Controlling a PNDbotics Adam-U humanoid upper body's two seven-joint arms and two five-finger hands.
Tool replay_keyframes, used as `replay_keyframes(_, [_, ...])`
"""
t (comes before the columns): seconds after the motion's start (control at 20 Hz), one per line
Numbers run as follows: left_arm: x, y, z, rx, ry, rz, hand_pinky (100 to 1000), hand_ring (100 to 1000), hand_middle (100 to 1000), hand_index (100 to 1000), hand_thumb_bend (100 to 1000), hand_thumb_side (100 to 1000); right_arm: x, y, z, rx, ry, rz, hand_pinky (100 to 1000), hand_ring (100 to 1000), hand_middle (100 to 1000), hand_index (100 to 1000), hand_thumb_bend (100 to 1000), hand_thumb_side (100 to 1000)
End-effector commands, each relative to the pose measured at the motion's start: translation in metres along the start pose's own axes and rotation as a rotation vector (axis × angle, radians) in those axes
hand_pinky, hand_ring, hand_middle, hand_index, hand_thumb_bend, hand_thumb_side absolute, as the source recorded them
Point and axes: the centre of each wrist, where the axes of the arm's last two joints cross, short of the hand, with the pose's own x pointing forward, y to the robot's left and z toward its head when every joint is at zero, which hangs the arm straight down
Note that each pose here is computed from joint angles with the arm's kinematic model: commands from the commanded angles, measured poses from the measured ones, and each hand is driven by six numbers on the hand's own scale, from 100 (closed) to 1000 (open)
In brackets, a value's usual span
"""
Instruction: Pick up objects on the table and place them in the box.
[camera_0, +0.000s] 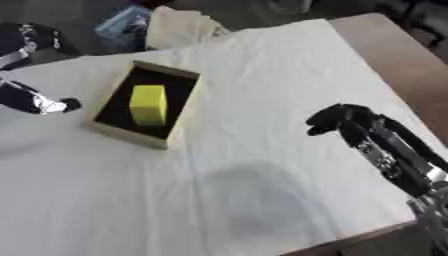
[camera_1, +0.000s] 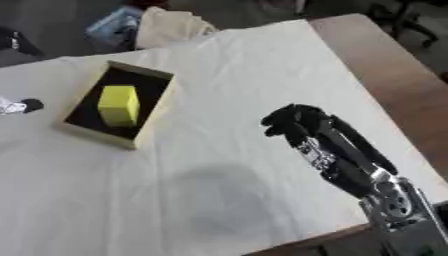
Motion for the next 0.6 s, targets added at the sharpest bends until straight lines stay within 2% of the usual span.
replay_keyframes(0.05, [0.007,0.015,0.008,0.128,-0.012,0.011,801,674,642,795,436,326,0.006,-0.008,-0.001,-0.026,-0.021,0.025,735,683,701,770,100,950])
replay_keyframes(0.2, [0.021,0.000,0.015,0.212,0.001,0.093,798,661,631,793,394,339,0.006,-0.008,-0.001,-0.039,-0.018,0.025,731,678,696,767,100,949])
replay_keyframes(0.3, [0.033,-0.011,0.019,0.265,0.013,0.155,798,655,626,793,379,393,0.006,-0.008,-0.001,-0.047,-0.019,0.025,728,674,692,764,100,948])
replay_keyframes(0.35, [0.040,-0.017,0.021,0.292,0.020,0.189,796,646,619,793,363,462,0.006,-0.008,-0.001,-0.054,-0.019,0.024,725,670,686,759,100,941])
replay_keyframes(0.6, [0.073,-0.042,0.032,0.353,0.054,0.356,792,635,611,794,350,535,0.006,-0.007,-0.001,-0.069,-0.013,0.018,723,667,683,756,100,940])
